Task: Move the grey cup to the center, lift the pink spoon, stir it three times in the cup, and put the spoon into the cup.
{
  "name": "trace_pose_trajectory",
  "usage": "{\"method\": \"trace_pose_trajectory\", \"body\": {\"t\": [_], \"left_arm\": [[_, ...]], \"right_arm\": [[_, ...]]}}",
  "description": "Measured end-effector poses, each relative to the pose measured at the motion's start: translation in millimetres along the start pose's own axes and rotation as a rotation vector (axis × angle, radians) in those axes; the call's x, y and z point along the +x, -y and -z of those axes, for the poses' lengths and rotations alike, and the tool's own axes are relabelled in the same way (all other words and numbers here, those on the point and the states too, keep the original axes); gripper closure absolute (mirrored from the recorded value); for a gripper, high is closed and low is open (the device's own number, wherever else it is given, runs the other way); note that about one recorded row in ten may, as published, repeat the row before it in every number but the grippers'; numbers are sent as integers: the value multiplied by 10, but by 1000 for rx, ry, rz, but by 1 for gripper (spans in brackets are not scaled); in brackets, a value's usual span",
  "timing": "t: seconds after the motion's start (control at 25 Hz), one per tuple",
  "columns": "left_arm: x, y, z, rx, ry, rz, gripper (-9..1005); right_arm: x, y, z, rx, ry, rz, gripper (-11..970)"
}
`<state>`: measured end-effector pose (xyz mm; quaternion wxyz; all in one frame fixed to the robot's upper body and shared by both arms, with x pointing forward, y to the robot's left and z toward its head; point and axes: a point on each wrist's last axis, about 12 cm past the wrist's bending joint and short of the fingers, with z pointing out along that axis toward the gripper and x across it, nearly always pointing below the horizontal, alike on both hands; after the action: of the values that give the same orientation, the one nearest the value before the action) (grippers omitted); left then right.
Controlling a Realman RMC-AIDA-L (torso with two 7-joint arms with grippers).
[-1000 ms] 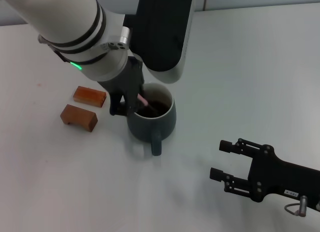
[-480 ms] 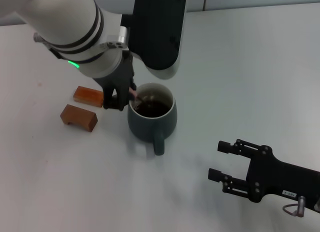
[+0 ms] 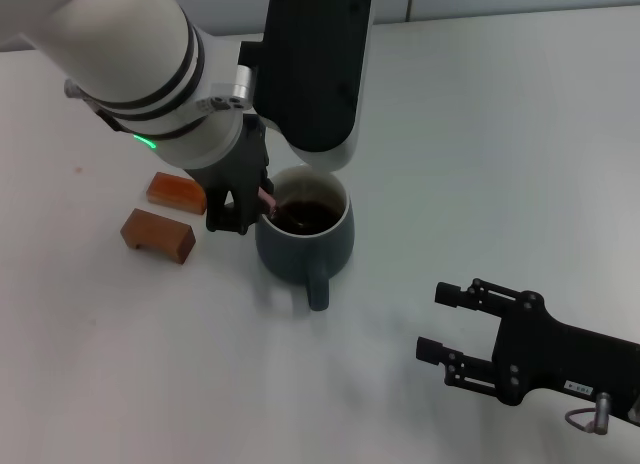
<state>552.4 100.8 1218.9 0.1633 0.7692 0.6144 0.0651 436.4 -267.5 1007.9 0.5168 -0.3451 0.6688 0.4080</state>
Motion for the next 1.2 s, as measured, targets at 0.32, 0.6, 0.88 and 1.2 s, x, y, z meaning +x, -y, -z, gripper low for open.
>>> {"method": "trace_pose_trajectory", "body": {"t": [0.32,0.6,0.88,1.2], "left_arm": [[2,-26,-25,19,-7,84,868],[-7,-8,-20,25,19,90,725],[34,-40,461,-19,394,142,419],[521,87,771,-163,1010,300,340]], "right_arm": [[0,-2,-2,-2,1,-1,244],[-2,-5,-10,-5,2,-1,244],[-4,-1,-6,-3,3,-1,244],[-16,10,5,1,9,2,244]]}}
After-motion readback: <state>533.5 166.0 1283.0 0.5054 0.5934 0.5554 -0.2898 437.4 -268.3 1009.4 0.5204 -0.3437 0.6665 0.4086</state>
